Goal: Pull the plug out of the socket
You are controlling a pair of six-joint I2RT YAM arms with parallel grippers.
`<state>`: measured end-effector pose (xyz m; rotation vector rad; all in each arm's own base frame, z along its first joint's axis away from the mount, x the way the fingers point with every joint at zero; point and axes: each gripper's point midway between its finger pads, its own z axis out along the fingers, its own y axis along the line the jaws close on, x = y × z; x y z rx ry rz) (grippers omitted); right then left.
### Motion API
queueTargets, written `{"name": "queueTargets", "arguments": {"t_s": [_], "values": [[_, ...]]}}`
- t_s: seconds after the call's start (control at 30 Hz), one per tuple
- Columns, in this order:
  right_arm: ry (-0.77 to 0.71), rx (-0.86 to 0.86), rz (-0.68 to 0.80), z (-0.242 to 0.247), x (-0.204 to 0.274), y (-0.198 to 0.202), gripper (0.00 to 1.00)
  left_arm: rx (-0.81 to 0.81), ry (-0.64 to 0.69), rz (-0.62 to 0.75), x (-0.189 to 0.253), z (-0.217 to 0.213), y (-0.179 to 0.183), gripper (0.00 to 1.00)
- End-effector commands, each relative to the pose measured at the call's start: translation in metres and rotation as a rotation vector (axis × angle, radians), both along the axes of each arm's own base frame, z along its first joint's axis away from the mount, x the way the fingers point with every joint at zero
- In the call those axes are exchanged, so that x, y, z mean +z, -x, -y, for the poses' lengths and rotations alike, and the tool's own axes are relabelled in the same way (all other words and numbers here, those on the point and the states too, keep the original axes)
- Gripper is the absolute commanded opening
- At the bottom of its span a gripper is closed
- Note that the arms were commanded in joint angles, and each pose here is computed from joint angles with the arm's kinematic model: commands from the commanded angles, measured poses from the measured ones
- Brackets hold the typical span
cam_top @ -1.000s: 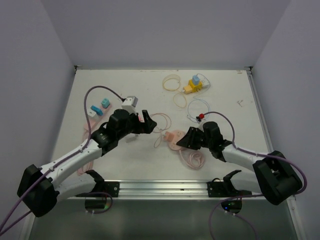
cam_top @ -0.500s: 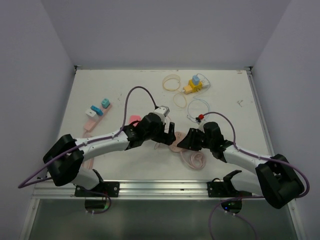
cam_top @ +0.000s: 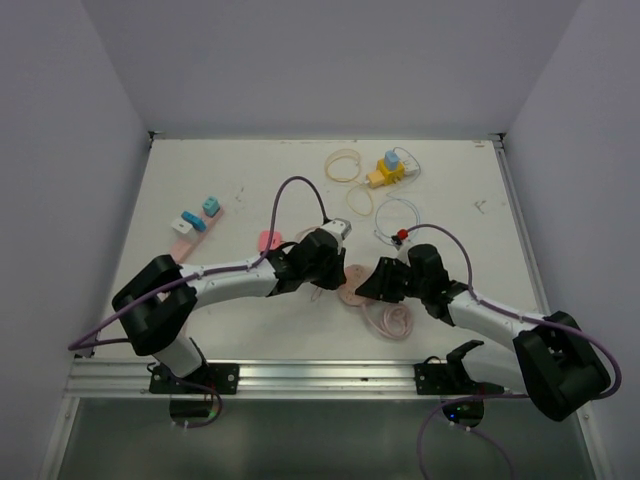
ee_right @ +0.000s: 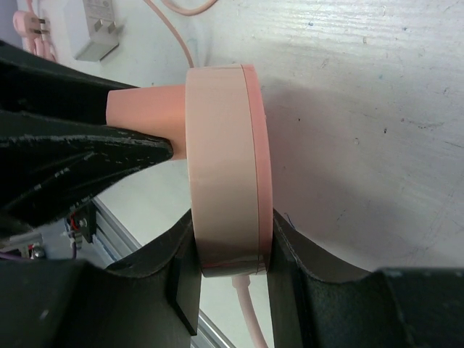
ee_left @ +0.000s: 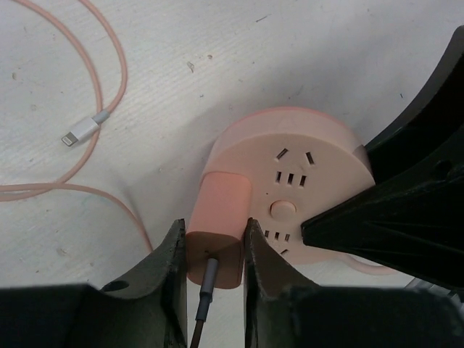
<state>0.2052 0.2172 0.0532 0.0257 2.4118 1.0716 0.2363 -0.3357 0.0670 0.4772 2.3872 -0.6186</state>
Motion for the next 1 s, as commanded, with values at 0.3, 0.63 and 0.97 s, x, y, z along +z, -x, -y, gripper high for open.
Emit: {"name": "queueTargets", "arguments": {"t_s": [0.3,0.63,0.97], "values": [[0.141,-0.051,-0.023,0.021,-0.015,-0.002,0.0,0.065,0.064,0.158,0.054,-0.008,-0.018,0.0],[0.373,-0.169,-0.195,0.059,-0.058,0.009,0.0,0.119,0.145,0.314,0.105,-0.032,-0.021,0.0],[0.339,-0.165,-0.168,0.054,-0.053,0.006,0.0,0.19,0.106,0.373,0.117,-0.061,-0.025,0.0]]}}
